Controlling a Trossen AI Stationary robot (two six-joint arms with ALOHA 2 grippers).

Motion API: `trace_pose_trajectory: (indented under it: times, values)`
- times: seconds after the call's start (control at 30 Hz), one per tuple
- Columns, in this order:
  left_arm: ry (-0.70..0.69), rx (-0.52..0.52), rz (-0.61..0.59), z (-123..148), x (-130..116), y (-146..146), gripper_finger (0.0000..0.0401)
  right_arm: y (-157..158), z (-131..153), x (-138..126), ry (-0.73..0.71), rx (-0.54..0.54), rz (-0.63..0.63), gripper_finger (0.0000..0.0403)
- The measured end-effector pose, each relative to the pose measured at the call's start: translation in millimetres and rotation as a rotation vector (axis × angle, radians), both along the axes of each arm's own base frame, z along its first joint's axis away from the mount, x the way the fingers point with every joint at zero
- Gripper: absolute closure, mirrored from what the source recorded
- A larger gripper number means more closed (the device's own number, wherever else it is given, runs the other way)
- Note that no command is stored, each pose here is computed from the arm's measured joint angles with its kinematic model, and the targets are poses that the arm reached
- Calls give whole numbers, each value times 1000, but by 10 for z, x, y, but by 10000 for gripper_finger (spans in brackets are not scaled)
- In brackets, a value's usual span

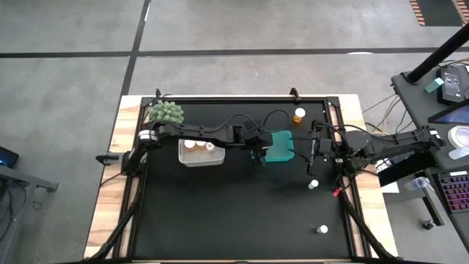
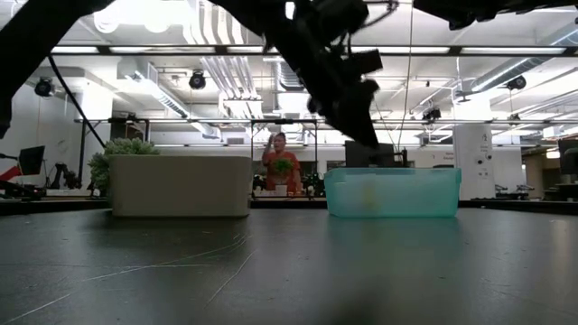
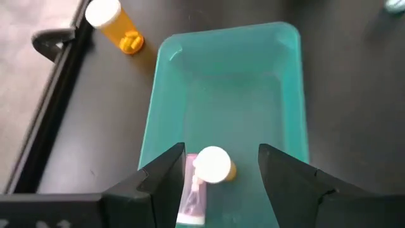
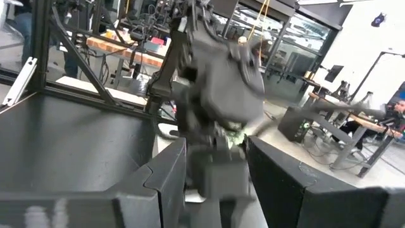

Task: Pick and place medicine bottles into bin by pill shape (circle, oval)
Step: Put the large orange capsule bottle into the white bin

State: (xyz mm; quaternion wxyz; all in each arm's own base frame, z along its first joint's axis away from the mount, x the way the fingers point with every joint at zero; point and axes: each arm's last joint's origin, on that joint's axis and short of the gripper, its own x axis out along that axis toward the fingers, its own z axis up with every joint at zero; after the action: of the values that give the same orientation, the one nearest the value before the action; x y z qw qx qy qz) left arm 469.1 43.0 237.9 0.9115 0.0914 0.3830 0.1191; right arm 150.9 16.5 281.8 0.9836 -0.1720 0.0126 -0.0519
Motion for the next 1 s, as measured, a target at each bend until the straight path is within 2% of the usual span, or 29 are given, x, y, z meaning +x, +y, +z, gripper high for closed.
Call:
trace_pose_trajectory:
  times: [0.23, 0.47, 0.63, 0.8, 1.0]
  values:
    - [-52, 2, -64, 401, -232, -314, 218, -27, -1, 1, -4, 32, -96, 243]
    - [-104, 6, -153, 631, -567, -713, 218, -35, -7, 43, -4, 63, -120, 243]
    - [-141, 26, -187, 733, -886, -915, 218, -44, 14, 170, 24, 107, -139, 243]
    - [-227, 37, -204, 811, -1247, -995, 218, -38, -17, 394, 94, 118, -156, 243]
    - [-346, 68, -209, 898, -1676, -918, 218, -90, -63, 709, 173, 157, -200, 243]
